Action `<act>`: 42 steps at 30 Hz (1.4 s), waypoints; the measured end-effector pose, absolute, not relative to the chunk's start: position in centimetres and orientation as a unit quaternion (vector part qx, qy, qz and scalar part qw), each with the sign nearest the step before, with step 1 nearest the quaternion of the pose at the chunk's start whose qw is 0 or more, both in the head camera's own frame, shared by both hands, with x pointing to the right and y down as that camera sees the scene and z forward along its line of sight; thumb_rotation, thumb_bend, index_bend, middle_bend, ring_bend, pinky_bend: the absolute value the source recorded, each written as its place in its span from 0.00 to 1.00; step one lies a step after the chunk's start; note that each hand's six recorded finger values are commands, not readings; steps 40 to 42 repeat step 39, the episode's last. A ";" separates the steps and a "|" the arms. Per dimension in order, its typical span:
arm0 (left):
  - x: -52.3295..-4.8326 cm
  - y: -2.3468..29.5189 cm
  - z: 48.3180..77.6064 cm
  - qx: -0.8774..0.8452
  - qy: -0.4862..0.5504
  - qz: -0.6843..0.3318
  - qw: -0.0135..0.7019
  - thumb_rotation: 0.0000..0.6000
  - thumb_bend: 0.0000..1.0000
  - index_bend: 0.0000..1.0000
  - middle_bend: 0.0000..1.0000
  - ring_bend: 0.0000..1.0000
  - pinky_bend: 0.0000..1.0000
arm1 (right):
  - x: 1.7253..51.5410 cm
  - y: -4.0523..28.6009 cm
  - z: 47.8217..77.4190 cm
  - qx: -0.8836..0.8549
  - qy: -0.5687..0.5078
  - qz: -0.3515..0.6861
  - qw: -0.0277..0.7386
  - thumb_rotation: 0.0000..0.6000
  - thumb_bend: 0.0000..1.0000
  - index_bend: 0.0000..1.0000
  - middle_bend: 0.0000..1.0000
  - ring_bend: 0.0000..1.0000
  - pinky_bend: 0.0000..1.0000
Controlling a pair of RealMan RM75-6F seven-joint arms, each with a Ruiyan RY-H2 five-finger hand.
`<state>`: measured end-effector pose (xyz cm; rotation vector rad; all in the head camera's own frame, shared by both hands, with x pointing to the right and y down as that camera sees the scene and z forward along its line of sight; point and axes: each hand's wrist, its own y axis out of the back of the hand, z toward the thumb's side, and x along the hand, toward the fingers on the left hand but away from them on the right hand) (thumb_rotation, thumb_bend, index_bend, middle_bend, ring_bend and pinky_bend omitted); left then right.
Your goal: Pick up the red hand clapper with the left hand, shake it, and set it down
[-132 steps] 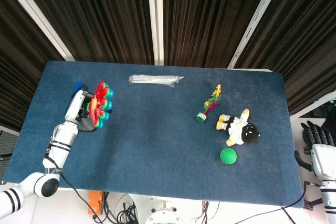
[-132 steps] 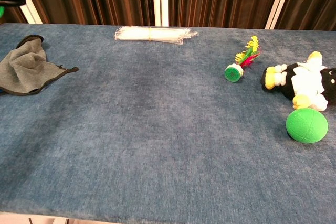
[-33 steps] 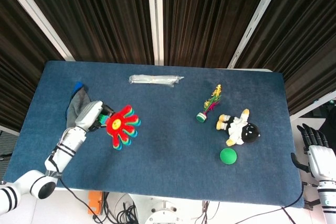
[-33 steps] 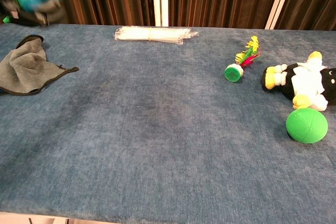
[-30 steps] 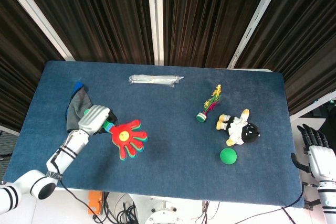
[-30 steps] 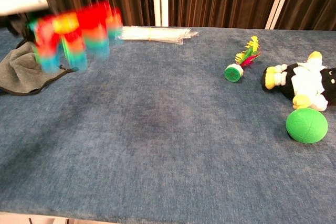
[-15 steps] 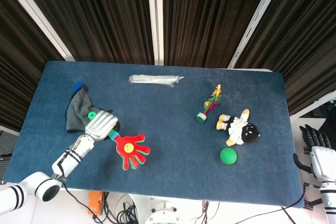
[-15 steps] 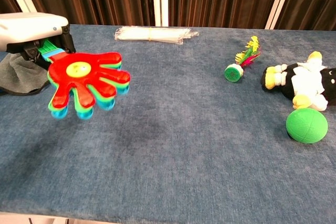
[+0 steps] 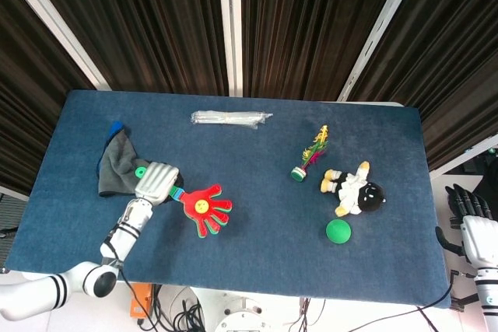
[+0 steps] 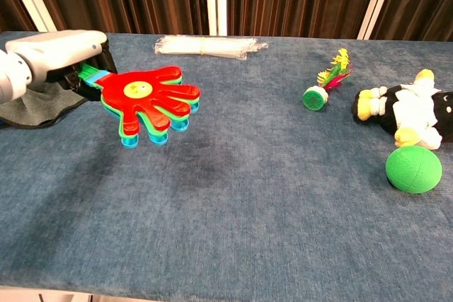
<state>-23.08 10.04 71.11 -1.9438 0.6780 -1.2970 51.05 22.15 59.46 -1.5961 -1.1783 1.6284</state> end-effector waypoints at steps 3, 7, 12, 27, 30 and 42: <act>-22.7 10.3 71.6 -0.756 0.247 -0.503 0.337 0.92 0.39 0.00 0.01 0.02 0.12 | 51.3 22.2 59.4 -0.594 -0.443 0.609 0.282 1.00 0.32 0.00 0.00 0.00 0.00; -22.2 9.8 71.1 -0.760 0.262 -0.487 0.342 1.00 0.20 0.00 0.00 0.00 0.01 | 51.7 22.2 59.3 -0.591 -0.447 0.609 0.283 1.00 0.32 0.00 0.00 0.00 0.00; -22.5 8.3 69.5 -0.753 0.285 -0.470 0.362 1.00 0.07 0.00 0.00 0.00 0.00 | 51.7 22.2 59.2 -0.590 -0.450 0.608 0.283 1.00 0.32 0.00 0.00 0.00 0.00; -28.3 9.4 65.9 -0.719 0.302 -0.480 0.402 0.83 0.10 0.00 0.00 0.00 0.00 | 50.9 22.2 58.7 -0.595 -0.450 0.598 0.292 1.00 0.32 0.00 0.00 0.00 0.00; -30.8 10.4 64.6 -0.698 0.320 -0.482 0.421 0.71 0.17 0.00 0.00 0.00 0.00 | 50.4 22.3 58.6 -0.597 -0.449 0.594 0.298 1.00 0.32 0.00 0.00 0.00 0.00; -41.6 17.2 61.4 -0.637 0.341 -0.509 0.467 0.70 0.18 0.00 0.00 0.00 0.00 | 49.2 22.8 58.6 -0.600 -0.441 0.593 0.306 1.00 0.32 0.00 0.00 0.00 0.00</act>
